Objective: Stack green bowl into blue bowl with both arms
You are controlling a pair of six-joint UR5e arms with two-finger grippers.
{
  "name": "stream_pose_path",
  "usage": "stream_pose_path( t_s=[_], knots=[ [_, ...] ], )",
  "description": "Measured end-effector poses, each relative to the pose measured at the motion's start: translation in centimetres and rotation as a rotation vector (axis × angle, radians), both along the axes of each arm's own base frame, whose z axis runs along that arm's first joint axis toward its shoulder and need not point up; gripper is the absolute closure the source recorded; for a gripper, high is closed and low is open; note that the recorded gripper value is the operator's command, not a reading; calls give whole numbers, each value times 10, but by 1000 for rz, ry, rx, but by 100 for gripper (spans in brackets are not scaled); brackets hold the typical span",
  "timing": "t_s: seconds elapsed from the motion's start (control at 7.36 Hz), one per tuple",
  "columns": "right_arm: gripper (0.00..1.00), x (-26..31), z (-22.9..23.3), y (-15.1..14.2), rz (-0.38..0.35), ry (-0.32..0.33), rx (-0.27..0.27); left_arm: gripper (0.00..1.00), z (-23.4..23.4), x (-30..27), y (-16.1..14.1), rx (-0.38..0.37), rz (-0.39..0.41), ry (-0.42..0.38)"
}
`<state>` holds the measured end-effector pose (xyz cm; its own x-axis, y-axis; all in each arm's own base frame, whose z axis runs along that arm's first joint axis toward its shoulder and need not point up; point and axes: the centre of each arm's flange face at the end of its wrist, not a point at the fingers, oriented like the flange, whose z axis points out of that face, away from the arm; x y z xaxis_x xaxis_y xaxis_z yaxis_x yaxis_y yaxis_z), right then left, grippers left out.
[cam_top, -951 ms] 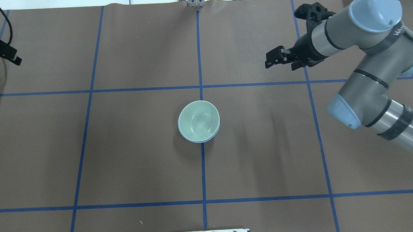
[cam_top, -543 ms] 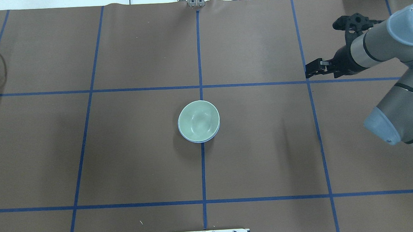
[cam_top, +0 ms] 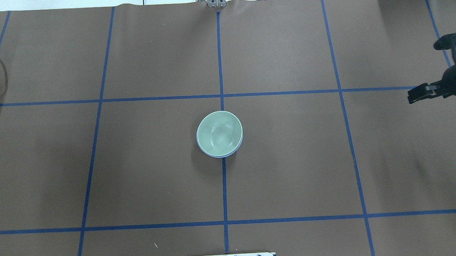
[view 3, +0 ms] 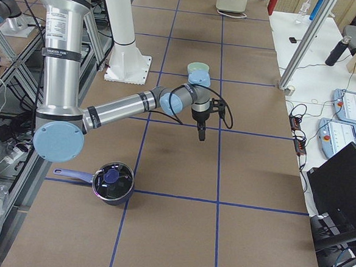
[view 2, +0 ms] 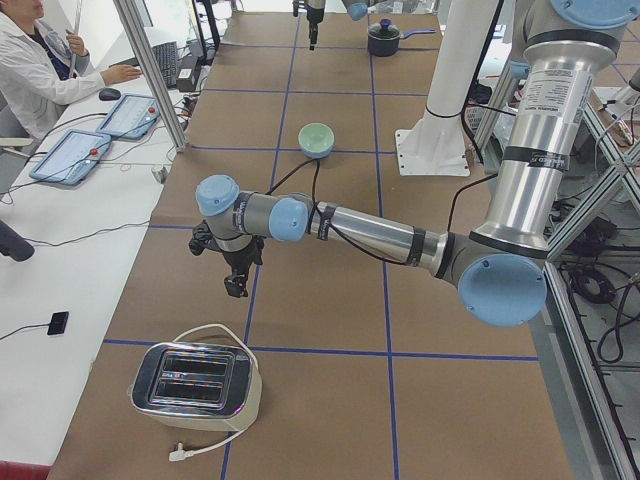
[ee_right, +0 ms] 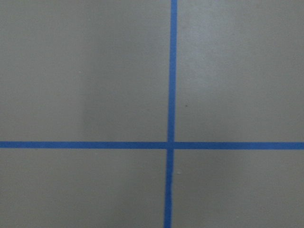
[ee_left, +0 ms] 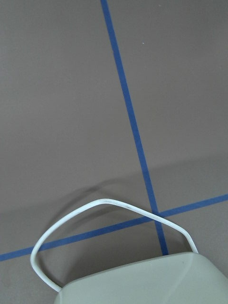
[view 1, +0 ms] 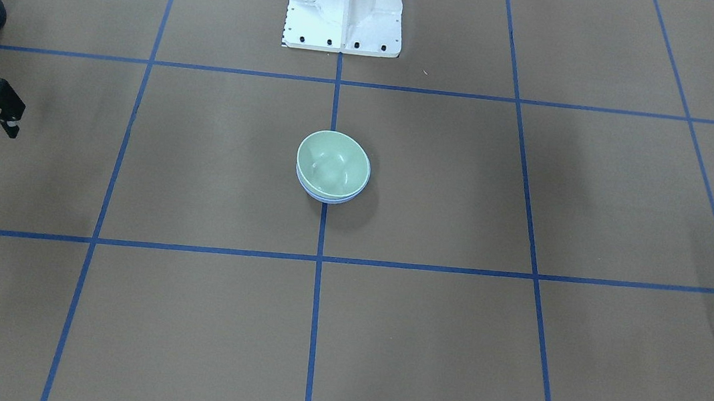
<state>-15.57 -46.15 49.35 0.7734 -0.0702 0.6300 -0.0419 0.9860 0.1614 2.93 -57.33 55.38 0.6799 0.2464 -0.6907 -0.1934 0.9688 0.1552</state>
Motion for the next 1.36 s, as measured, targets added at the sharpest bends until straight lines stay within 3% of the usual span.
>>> stream_pose_path(
  t_s=[0.27, 0.41, 0.95, 1.36],
  knots=[
    [0, 68, 40, -7, 70, -66, -117, 2, 24, -20, 8, -4, 8, -2],
    [0, 98, 58, -12, 92, -84, -145, 2, 35, -29, 10, -6, 12, -3],
    [0, 185, 104, -12, -4, 31, -150, 1, 62, -48, 22, -48, -8, -7],
    [0, 192, 114, -1, -22, 43, -180, 1, 72, -56, 31, -79, -31, -7]
  ],
)
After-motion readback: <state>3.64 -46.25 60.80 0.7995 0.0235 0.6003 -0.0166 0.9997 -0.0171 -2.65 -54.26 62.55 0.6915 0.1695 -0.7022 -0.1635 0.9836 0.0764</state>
